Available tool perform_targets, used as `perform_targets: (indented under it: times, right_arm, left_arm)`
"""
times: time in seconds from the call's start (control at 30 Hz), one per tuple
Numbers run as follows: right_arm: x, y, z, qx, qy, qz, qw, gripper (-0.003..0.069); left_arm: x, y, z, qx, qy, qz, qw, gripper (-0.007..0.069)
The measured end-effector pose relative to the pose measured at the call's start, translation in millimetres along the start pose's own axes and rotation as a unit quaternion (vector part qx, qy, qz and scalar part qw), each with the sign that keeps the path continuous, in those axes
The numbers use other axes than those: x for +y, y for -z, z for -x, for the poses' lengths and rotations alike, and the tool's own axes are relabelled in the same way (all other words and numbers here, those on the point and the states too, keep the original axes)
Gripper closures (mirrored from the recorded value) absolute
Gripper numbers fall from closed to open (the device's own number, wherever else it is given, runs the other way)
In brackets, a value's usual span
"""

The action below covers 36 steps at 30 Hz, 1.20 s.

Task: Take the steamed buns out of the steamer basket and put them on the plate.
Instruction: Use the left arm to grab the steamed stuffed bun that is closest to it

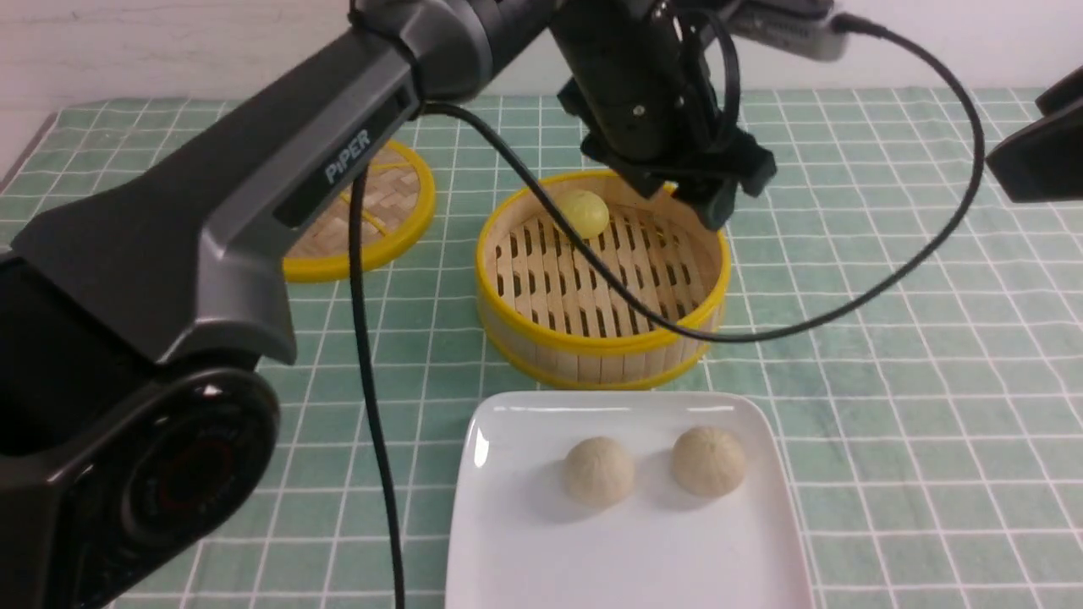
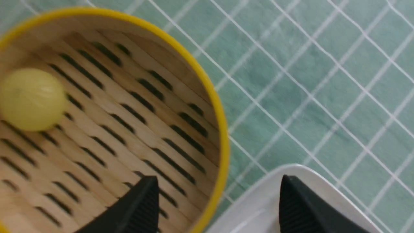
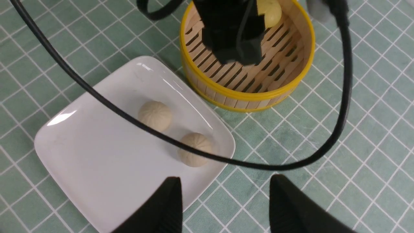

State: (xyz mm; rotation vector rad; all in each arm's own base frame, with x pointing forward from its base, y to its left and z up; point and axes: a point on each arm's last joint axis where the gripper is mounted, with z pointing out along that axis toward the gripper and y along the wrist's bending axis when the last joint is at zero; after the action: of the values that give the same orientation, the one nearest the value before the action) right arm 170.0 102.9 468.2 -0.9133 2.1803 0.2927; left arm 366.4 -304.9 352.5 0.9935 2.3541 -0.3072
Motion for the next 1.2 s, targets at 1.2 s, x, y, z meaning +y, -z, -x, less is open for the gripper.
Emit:
perform_targets:
  times: [1.2]
  right_arm:
    - [3.0,-15.8,5.5,0.008,-0.016,0.041,0.999,0.0281]
  left_arm:
    - [34.4,-1.5,8.2,-0.038,0.053,0.165,0.984,0.0145]
